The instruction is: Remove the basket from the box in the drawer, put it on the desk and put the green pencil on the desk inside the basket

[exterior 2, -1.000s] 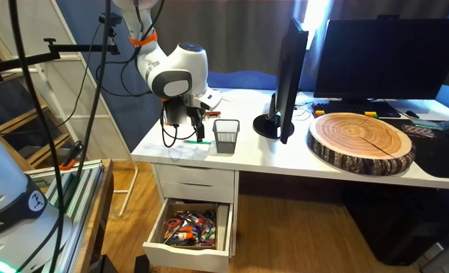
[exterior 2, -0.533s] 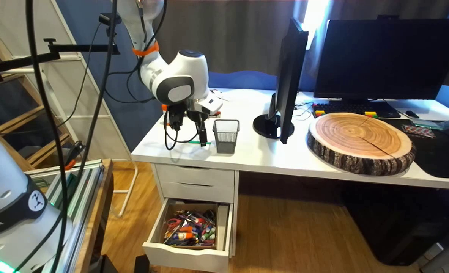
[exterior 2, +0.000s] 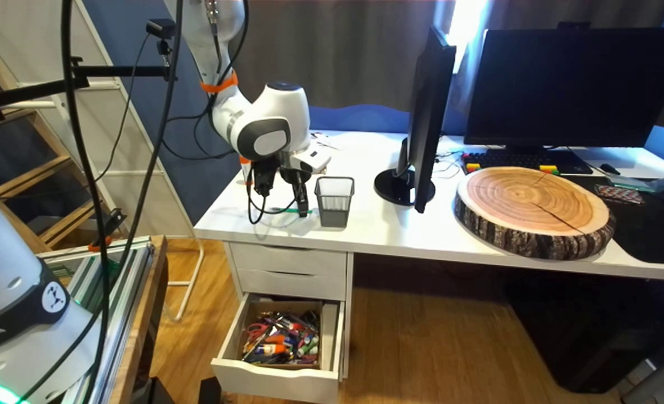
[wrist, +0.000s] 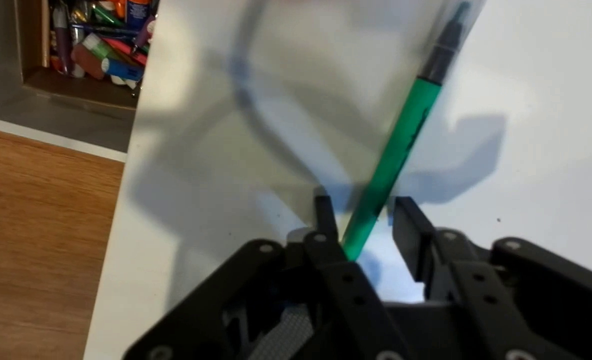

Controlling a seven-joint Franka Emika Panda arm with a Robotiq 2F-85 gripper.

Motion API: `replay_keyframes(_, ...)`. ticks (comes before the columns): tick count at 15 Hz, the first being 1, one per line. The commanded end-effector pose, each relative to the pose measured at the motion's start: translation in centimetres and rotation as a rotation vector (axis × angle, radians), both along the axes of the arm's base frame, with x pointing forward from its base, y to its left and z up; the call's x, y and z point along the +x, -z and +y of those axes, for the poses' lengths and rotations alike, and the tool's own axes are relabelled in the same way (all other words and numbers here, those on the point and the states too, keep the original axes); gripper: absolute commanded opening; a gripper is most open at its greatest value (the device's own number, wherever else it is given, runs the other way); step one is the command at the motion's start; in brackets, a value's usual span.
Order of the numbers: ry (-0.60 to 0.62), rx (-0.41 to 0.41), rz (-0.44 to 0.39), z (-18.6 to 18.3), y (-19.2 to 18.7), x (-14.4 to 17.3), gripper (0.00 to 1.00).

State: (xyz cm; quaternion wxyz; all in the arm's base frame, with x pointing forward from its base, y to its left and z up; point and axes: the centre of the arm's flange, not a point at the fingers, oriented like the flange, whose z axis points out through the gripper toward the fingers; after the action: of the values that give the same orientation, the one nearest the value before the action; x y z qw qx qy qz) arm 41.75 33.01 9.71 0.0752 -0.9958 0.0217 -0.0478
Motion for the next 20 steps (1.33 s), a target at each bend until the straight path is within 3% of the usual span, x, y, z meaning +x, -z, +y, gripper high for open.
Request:
replay_keyframes(1,-0.006,-0.013,-0.016,0.2,-0.5,0.3,0.06)
replay_keyframes(3,-0.048,-0.016,-0.048,-0.6,-1.7,-0.1,0.00)
replay_keyframes(8,-0.079,0.001,-0.052,-1.3,-4.8,-1.3,0.03)
replay_keyframes(14,-0.148,0.011,-0.057,-0.6,-11.1,-4.4,0.03)
replay_keyframes(20,-0.214,0.020,-0.241,-0.9,-17.0,-3.9,0.03)
